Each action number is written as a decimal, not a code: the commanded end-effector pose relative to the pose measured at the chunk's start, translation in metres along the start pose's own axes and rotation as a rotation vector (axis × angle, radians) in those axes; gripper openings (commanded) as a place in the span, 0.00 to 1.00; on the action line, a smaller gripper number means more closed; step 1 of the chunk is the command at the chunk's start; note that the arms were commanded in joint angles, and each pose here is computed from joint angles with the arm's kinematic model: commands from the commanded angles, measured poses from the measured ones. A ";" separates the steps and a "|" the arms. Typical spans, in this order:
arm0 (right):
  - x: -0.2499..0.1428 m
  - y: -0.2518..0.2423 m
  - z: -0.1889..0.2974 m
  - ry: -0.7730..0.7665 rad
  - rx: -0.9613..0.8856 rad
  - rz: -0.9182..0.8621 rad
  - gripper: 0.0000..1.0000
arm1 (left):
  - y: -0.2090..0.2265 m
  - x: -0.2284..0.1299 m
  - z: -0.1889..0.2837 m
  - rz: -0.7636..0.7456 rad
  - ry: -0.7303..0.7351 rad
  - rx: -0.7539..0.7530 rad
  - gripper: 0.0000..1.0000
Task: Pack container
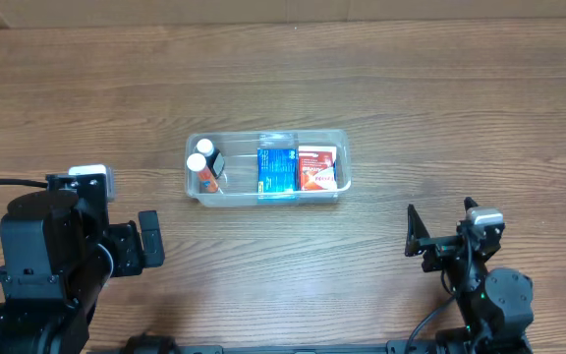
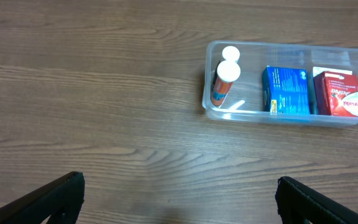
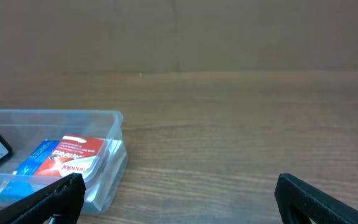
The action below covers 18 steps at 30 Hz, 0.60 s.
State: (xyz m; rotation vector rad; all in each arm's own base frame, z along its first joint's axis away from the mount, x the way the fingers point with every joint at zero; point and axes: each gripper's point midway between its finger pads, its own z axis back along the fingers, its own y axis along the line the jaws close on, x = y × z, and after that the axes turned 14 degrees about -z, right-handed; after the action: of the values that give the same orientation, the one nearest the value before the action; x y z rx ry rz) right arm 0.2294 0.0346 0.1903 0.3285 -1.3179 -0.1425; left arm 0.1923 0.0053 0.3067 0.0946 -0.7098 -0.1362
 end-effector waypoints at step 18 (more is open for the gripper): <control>0.014 0.001 -0.010 -0.316 0.053 0.233 1.00 | 0.000 0.001 0.000 0.013 -0.003 0.003 1.00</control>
State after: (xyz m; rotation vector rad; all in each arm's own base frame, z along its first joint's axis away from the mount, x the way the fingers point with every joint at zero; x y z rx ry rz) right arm 0.2410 0.0367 0.2120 0.2837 -1.6676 -0.0083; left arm 0.1923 0.0054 0.3067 0.0947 -0.7098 -0.1358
